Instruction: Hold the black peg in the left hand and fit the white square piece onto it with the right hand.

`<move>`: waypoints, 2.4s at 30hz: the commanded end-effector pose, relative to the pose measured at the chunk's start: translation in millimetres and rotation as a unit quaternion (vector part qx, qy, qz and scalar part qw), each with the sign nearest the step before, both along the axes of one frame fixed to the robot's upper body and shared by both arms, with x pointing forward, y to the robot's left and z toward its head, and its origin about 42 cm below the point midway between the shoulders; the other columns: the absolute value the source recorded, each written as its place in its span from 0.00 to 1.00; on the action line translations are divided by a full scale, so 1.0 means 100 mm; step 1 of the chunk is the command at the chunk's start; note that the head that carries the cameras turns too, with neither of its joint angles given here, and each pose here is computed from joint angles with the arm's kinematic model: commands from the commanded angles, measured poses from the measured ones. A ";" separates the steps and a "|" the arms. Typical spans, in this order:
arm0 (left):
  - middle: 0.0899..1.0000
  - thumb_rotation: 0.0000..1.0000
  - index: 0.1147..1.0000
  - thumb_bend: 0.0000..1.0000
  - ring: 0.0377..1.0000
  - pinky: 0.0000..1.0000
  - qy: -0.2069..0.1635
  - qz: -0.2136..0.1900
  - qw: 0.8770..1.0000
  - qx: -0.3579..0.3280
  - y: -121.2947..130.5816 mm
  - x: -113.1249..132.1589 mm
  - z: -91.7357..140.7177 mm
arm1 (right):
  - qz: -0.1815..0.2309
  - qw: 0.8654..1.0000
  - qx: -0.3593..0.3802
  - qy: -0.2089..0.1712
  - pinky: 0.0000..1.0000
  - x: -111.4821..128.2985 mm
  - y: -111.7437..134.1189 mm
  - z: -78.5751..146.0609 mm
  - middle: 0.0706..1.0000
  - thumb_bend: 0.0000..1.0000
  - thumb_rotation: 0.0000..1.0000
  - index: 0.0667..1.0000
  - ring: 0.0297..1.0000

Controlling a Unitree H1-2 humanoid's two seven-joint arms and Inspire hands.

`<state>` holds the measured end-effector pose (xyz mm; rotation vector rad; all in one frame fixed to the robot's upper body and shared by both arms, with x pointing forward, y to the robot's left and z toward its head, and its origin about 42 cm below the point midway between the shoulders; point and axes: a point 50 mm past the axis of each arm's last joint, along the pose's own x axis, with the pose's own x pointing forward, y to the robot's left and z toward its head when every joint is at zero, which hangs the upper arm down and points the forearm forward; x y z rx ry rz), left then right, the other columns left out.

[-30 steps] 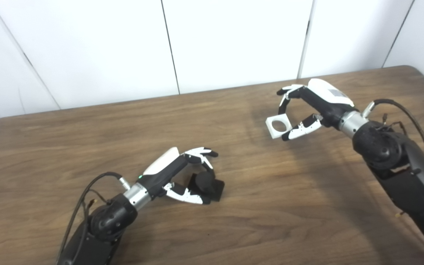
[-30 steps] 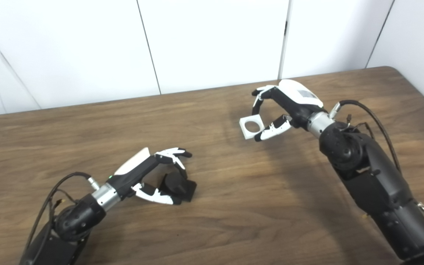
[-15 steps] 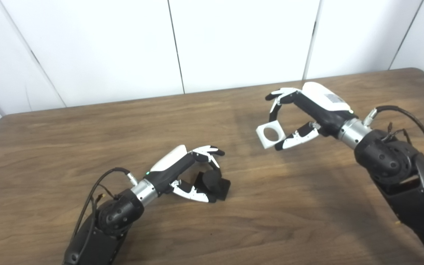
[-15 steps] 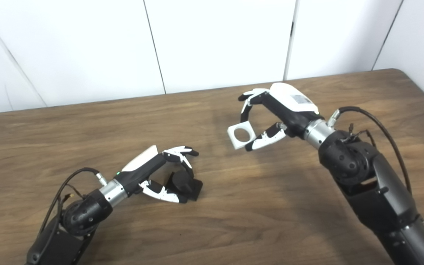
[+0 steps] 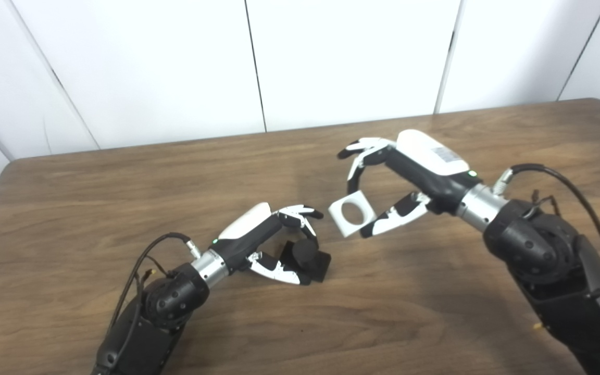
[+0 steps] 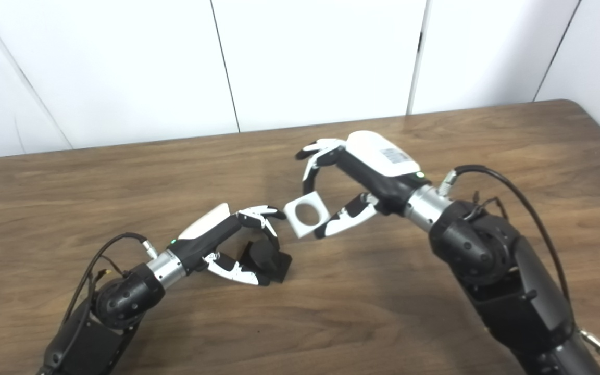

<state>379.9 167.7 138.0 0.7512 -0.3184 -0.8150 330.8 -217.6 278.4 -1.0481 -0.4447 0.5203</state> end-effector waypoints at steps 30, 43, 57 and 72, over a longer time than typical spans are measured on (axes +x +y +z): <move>0.86 0.08 0.43 0.52 0.93 0.83 0.062 0.005 0.996 0.058 -0.06 -0.09 -0.26 | 0.062 0.998 -0.015 -0.008 0.86 0.09 0.59 0.22 0.82 0.52 0.14 0.44 0.89; 0.86 0.08 0.43 0.52 0.92 0.81 0.061 0.003 0.997 0.055 -0.07 -0.11 -0.27 | 0.063 0.998 -0.025 0.005 0.84 0.19 0.61 0.12 0.82 0.52 0.14 0.44 0.89; 0.86 0.08 0.43 0.52 0.93 0.82 0.060 0.007 0.997 0.057 -0.04 -0.12 -0.26 | 0.057 0.997 -0.046 0.015 0.84 0.24 0.55 0.05 0.82 0.52 0.14 0.44 0.89; 0.86 0.08 0.43 0.52 0.92 0.82 0.063 0.007 0.997 0.053 -0.13 -0.11 -0.25 | 0.053 0.997 -0.051 0.026 0.84 0.26 0.50 -0.04 0.82 0.52 0.14 0.44 0.88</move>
